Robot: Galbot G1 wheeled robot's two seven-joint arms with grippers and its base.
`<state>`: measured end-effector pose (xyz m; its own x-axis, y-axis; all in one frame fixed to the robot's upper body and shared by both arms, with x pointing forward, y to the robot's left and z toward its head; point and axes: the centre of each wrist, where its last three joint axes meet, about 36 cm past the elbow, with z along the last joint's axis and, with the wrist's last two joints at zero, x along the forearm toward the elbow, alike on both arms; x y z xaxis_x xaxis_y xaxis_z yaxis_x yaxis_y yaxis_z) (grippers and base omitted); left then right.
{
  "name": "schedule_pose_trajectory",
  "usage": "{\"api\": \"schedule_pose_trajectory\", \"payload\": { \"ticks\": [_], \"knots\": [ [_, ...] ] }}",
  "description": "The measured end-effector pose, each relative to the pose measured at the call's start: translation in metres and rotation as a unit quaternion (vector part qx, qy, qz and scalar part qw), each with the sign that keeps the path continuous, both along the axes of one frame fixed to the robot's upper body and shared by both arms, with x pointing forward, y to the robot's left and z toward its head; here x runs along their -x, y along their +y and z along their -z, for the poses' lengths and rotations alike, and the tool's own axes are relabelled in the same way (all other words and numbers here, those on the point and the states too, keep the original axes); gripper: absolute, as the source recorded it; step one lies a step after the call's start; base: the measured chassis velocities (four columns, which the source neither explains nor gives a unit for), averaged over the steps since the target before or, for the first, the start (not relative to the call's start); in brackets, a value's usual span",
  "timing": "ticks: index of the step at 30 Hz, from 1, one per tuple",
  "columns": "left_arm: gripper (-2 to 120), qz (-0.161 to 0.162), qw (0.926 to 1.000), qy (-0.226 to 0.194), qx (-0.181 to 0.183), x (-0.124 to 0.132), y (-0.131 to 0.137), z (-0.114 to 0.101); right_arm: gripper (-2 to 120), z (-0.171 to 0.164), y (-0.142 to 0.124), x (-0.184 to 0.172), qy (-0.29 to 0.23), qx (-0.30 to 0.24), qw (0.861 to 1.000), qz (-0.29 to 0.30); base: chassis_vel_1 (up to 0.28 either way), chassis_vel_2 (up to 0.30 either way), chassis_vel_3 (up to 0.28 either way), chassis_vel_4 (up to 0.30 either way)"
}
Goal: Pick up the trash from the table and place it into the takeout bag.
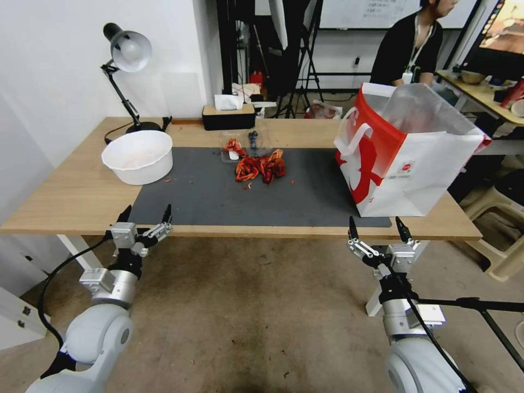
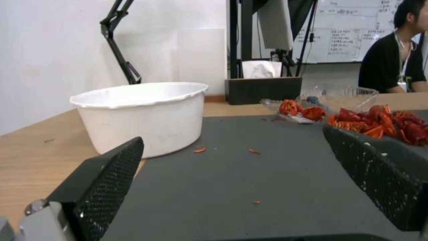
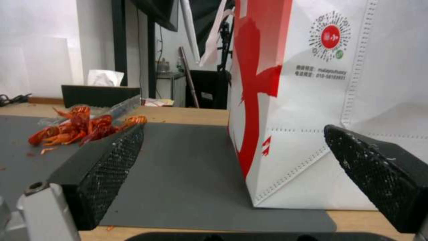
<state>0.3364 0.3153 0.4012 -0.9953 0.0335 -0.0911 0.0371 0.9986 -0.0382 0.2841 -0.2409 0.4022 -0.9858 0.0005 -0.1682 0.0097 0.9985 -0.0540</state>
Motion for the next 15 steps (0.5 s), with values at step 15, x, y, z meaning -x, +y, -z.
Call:
{"api": "schedule_pose_trajectory", "payload": {
  "ticks": [15],
  "knots": [
    [100, 0.004, 1.0, -0.002, -0.007, 0.002, -0.001, 0.009, 100, 0.011, 0.002, -0.001, 0.008, 0.006, 1.0, -0.008, 0.0, 0.0, 0.0, 0.0]
  ]
}}
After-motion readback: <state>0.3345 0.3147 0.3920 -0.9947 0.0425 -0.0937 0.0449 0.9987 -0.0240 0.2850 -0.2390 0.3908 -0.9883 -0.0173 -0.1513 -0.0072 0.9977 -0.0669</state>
